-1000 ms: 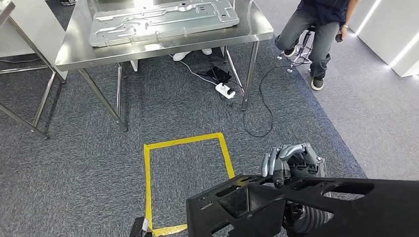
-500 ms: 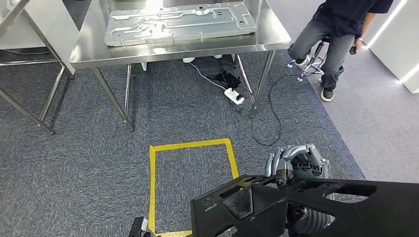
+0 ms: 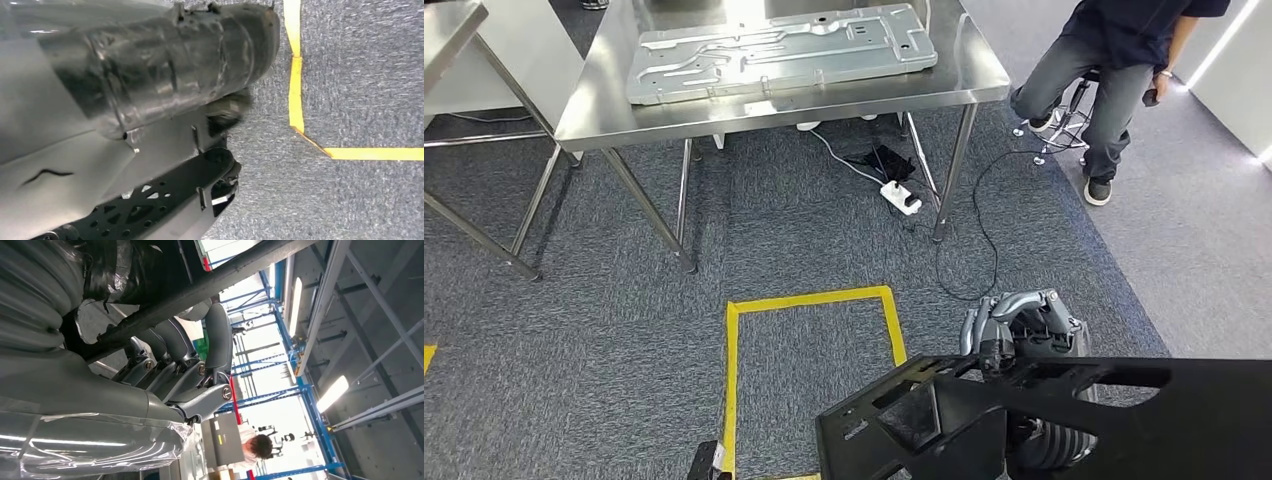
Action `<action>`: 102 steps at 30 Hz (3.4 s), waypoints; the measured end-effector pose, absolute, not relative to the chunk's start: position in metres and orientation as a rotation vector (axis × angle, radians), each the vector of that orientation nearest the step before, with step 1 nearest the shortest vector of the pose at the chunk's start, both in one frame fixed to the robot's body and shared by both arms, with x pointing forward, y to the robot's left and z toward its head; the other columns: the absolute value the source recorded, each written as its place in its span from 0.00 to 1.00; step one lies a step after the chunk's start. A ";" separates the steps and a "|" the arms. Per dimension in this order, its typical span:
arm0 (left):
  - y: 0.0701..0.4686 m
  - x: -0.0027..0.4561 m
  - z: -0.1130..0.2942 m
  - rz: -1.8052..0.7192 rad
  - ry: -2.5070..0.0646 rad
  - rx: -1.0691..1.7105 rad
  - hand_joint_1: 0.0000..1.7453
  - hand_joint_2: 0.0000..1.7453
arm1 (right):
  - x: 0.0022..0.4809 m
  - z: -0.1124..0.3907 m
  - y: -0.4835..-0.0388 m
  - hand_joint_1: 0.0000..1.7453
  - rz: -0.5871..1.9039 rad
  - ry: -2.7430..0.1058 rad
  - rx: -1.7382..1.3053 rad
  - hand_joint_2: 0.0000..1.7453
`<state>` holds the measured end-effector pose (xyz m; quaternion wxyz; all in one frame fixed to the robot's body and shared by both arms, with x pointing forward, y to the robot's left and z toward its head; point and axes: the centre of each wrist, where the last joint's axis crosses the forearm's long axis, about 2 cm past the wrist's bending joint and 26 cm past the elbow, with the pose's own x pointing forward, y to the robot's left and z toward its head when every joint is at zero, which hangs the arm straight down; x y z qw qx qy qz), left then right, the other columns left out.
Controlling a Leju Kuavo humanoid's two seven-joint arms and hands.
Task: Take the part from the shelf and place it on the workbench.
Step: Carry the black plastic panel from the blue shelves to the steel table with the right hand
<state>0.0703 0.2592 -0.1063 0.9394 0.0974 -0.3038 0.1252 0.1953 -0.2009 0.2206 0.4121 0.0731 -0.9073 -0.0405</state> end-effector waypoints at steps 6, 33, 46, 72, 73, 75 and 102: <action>0.260 0.072 -0.106 0.256 -0.623 0.200 0.00 0.00 | 0.195 0.221 -0.201 0.97 -0.102 -2.281 0.184 1.00; 0.261 0.070 -0.107 0.256 -0.619 0.202 0.00 0.00 | 0.195 0.219 -0.201 0.97 -0.126 -2.263 0.218 1.00; 0.263 0.069 -0.107 0.255 -0.616 0.209 0.00 0.00 | 0.195 0.218 -0.201 0.97 -0.118 -2.278 0.181 1.00; 0.265 0.068 -0.107 0.254 -0.607 0.219 0.00 0.00 | 0.197 0.217 -0.201 0.97 -0.111 -2.271 0.165 1.00; 0.265 0.069 -0.107 0.254 -0.609 0.218 0.00 0.00 | 0.197 0.217 -0.201 0.97 -0.112 -2.270 0.165 1.00; 0.265 0.070 -0.107 0.255 -0.611 0.215 0.00 0.00 | 0.197 0.216 -0.201 0.97 -0.113 -2.269 0.166 1.00; 0.272 0.066 -0.108 0.253 -0.599 0.205 0.00 0.00 | 0.199 0.217 -0.200 0.97 -0.093 -2.255 0.187 1.00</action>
